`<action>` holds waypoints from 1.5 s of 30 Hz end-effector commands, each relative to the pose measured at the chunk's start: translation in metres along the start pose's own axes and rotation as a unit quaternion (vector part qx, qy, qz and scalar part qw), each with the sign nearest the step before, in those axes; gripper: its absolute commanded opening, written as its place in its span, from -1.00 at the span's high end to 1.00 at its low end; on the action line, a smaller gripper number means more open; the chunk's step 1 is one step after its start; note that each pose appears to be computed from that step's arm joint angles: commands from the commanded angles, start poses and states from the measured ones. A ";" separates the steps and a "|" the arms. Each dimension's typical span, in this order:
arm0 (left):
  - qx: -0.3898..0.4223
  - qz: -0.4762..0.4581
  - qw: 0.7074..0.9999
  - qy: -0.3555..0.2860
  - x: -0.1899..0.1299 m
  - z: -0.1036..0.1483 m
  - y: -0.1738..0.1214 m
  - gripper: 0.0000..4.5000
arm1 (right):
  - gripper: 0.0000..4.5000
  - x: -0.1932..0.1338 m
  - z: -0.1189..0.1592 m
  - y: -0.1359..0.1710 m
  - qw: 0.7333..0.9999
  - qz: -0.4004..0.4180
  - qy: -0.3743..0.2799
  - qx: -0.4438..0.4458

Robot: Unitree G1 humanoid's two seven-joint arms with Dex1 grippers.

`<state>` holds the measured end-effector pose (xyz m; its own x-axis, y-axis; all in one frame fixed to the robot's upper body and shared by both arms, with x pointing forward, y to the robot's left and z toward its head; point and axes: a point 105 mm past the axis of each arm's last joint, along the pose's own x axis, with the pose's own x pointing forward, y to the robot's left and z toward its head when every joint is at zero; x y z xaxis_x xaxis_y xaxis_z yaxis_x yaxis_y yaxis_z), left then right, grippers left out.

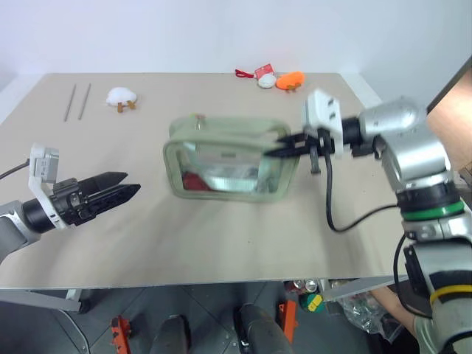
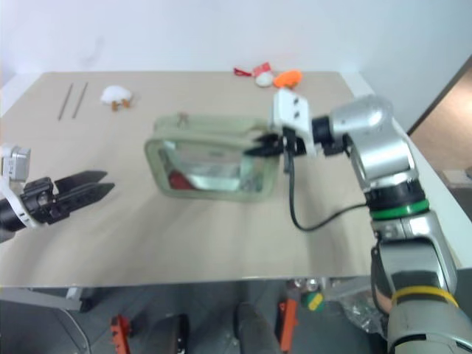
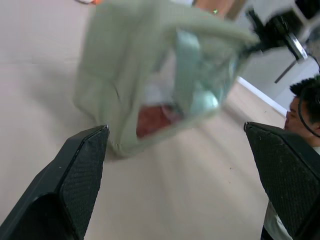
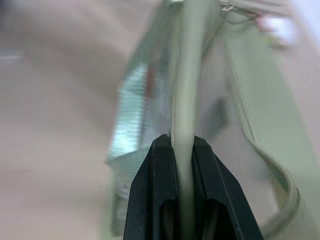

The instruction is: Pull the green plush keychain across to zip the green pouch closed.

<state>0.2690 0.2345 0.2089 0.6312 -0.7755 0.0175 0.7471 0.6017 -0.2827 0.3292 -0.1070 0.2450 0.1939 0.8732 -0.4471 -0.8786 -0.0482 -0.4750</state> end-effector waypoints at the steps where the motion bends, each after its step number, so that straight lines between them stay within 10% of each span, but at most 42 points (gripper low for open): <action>1: 0.022 0.008 0.999 -0.021 -0.006 0.013 -0.001 -1.00 | 0.97 -0.008 0.017 0.014 0.999 0.020 -0.021 -0.031; 29: 0.007 0.021 1.000 -0.013 -0.004 0.006 0.011 -1.00 | 0.97 -0.015 -0.003 -0.012 1.000 -0.008 -0.007 0.003; 36: 0.007 0.022 1.000 -0.014 -0.004 0.005 0.011 -1.00 | -0.27 -0.016 -0.011 -0.009 1.000 -0.014 -0.003 0.021; 45: 0.002 0.018 1.000 -0.012 -0.001 0.001 0.011 -1.00 | -0.35 -0.071 0.017 -0.021 0.989 -0.059 -0.111 0.082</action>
<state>0.2769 0.2447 0.2009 0.6722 -0.7403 0.0109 0.7071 0.6376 -0.3056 0.3320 -0.1519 0.2823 0.2113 0.9434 -0.2557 -0.9286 0.1121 -0.3538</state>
